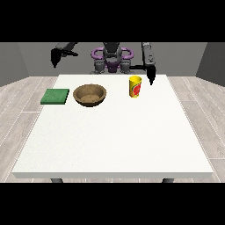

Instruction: Pick the cup and pour the ball into the bowl, then pick the bowl and place it on the pad

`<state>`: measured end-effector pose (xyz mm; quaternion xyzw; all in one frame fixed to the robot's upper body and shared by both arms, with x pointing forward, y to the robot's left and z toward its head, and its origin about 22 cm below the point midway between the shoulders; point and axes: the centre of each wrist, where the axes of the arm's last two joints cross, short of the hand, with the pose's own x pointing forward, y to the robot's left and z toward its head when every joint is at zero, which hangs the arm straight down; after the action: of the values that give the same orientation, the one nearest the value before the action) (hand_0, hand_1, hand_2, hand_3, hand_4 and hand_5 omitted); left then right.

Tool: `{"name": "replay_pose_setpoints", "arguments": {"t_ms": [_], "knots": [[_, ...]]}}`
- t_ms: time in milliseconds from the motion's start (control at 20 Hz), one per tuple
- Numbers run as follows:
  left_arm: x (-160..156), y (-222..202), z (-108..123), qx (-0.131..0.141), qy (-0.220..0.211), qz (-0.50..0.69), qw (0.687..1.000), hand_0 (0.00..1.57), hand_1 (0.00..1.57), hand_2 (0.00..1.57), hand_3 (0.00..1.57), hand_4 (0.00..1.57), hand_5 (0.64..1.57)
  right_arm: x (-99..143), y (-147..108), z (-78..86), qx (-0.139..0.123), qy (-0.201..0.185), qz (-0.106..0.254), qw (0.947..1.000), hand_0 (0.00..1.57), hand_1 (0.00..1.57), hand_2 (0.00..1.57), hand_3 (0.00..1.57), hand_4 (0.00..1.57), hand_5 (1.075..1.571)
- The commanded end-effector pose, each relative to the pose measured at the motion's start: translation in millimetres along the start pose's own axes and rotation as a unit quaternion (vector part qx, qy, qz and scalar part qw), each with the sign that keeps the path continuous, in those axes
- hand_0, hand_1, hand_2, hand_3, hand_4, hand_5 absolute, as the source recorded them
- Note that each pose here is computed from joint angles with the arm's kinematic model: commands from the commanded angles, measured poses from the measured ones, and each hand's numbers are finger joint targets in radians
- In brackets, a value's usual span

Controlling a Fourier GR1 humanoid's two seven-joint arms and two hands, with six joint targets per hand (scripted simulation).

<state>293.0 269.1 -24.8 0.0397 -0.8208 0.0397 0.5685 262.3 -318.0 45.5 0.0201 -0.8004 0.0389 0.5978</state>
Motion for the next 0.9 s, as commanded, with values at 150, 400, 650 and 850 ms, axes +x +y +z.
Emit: {"name": "replay_pose_setpoints", "arguments": {"t_ms": [150, 400, 650, 850], "knots": [[-33, -27, -7, 0.001, -0.004, -0.015, 1.0, 0.0, 0.0, 0.0, 0.0, 0.0, 1.517, -18, 1, -1.3, 0.003, -0.005, -0.018, 0.9998, 0.0, 0.0, 0.0, 0.0, 0.0, 1.57], [-56, -40, 13, -0.005, 0.029, -0.019, 0.999, 0.0, 0.0, 0.0, 0.0, 0.0, 1.517, -29, -19, 8.8, -0.006, 0.022, -0.012, 0.9997, 0.0, 0.0, 0.0, 0.0, 0.0, 1.571], [-61, -17, -10, 0.012, -0.006, -0.025, 1.0, 0.0, 0.0, 0.0, 0.0, 0.0, 1.521, -36, 0, 2.3, 0.012, -0.007, -0.008, 0.9999, 0.0, 0.0, 0.0, 0.0, 0.0, 1.571], [-64, -3, -16, 0.004, -0.038, -0.023, 0.999, 0.0, 0.0, 0.0, 0.0, 0.0, 1.526, -22, -17, -9.9, 0.01, -0.035, -0.005, 0.9993, 0.0, 0.0, 0.0, 0.0, 0.0, 1.571]]}}
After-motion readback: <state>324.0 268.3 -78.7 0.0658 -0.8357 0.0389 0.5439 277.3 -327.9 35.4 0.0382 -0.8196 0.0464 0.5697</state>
